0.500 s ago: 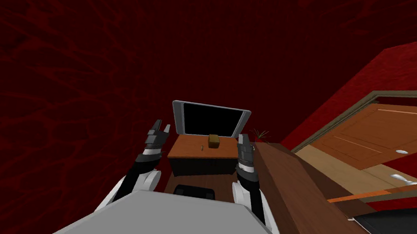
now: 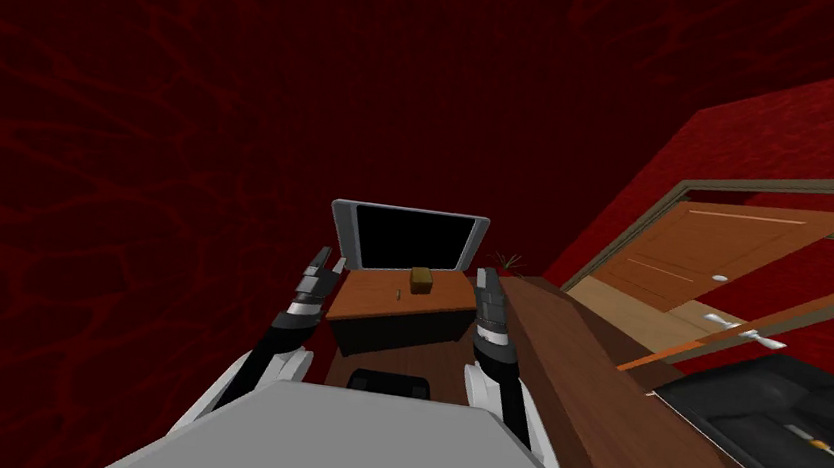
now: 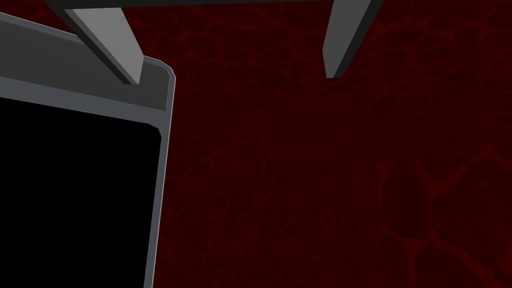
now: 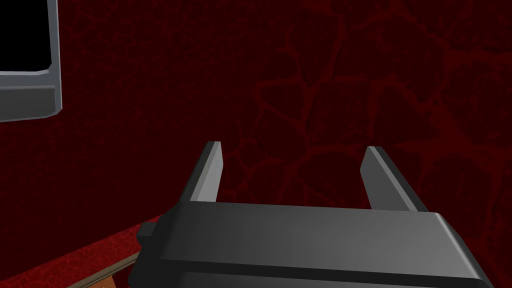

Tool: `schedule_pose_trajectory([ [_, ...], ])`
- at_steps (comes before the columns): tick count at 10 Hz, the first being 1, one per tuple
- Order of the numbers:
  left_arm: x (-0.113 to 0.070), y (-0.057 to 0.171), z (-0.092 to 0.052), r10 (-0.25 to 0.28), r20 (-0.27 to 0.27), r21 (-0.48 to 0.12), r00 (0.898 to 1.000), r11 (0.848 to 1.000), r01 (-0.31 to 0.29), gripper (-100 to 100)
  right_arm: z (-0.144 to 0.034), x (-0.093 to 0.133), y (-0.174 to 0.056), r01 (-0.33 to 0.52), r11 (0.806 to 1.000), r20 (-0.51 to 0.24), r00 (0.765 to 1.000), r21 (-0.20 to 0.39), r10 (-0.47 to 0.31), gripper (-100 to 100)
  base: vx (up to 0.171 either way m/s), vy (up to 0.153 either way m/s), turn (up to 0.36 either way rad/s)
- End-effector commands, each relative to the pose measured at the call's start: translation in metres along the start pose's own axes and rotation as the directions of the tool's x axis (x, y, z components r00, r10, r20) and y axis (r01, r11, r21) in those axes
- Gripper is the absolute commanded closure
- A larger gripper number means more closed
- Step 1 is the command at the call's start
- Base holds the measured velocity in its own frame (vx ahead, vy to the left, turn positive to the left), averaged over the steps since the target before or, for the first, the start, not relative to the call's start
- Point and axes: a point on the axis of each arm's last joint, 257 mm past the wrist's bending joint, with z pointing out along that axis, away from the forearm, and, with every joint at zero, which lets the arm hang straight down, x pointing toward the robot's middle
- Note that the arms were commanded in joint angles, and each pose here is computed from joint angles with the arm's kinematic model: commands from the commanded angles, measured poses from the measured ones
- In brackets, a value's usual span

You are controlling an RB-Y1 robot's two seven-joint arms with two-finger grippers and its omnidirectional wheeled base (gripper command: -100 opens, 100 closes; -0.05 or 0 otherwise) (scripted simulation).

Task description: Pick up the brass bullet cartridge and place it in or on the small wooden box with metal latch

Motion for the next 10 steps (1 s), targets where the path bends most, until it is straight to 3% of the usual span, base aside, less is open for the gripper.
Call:
schedule_pose_trajectory([
  [1,0.002,0.015,-0.007,0.003,-0.035,-0.05,0.999,0.999,-0.004,-100,0.0,0.0,0.0,0.0,1.0,0.0,1.0,0.0,0.0,0,-0.025,-0.005,-0.237],
  [4,0.002,0.052,-0.028,0.0,-0.097,-0.162,0.995,0.987,-0.016,-100,0.0,0.0,0.0,0.0,1.0,0.0,1.0,0.0,0.0,0,-0.03,0.0,-0.299],
  [5,0.003,0.052,-0.028,0.003,-0.103,-0.163,0.995,0.986,-0.02,-100,0.0,0.0,0.0,0.0,1.0,0.0,1.0,0.0,0.0,0,-0.022,0.0,-0.087],
  [6,0.002,0.066,-0.037,0.0,-0.121,-0.204,0.993,0.979,-0.025,-100,0.0,0.0,0.0,0.0,1.0,0.0,1.0,0.0,0.0,0,-0.02,-0.009,-0.204],
  [8,-0.002,0.093,-0.057,-0.01,-0.152,-0.291,0.988,0.956,-0.036,-100,0.0,0.0,0.0,0.0,1.0,0.0,1.0,0.0,0.0,0,-0.03,-0.008,-0.394],
  [10,-0.008,0.121,-0.083,-0.022,-0.181,-0.383,0.983,0.922,-0.049,-100,0.0,0.0,0.0,0.0,1.0,0.0,1.0,0.0,0.0,0,-0.035,-0.01,-0.356],
])
